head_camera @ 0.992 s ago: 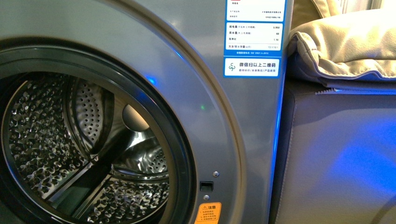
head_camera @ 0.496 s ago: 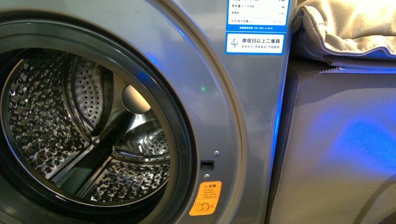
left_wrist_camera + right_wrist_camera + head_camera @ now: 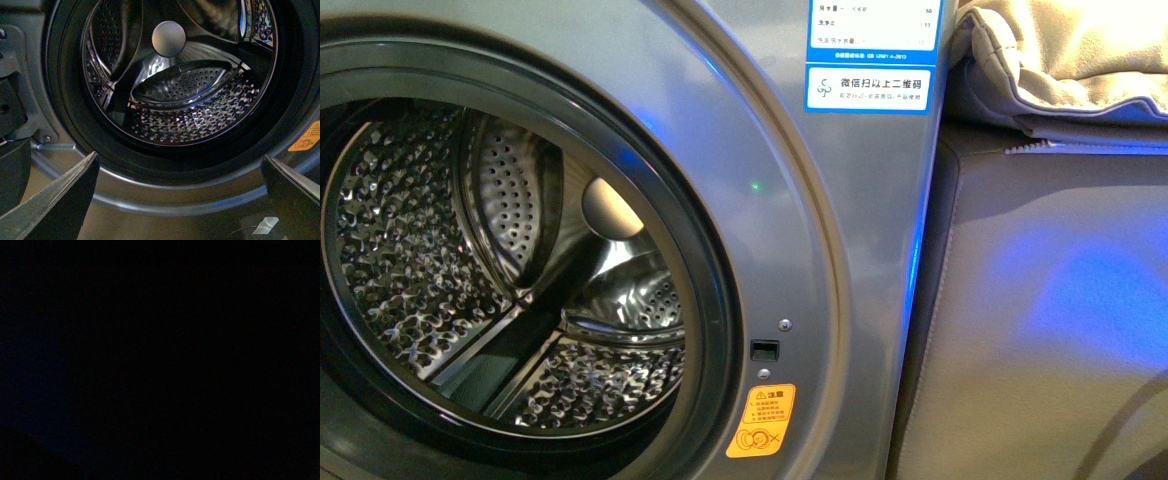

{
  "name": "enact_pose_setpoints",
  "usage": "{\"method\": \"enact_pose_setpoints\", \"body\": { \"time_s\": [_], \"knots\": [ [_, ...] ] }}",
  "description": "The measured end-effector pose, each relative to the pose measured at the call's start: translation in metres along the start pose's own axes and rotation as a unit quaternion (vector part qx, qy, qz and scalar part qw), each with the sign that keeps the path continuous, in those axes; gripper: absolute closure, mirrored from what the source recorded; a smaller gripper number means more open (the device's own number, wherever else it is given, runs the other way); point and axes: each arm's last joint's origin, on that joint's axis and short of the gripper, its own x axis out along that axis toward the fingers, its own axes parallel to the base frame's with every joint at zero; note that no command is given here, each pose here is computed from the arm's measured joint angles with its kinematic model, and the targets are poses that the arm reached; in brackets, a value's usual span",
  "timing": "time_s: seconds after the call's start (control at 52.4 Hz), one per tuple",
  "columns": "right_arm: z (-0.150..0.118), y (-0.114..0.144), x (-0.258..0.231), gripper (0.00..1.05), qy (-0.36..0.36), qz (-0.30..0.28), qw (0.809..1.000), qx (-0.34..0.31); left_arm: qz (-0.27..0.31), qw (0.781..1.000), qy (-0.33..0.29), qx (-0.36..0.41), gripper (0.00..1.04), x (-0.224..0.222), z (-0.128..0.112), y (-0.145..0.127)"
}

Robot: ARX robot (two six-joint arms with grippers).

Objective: Put clothes into washing machine

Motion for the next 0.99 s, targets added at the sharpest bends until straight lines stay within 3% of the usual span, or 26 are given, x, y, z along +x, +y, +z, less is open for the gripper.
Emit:
{"method": "enact_pose_setpoints", "body": {
  "time_s": [0.515,0.992],
  "knots": [
    [-0.007,-0.002,0.004,0.08,0.004,0.005,1.000,-0.004,0.000,1.000,0.000,0.000,0.07,0.000,0.000,0.000],
    [0.003,-0.009,-0.004,0.68,-0.011,-0.006,0.999,0.039,0.000,1.000,0.000,0.000,0.07,0.000,0.000,0.000]
  ]
}}
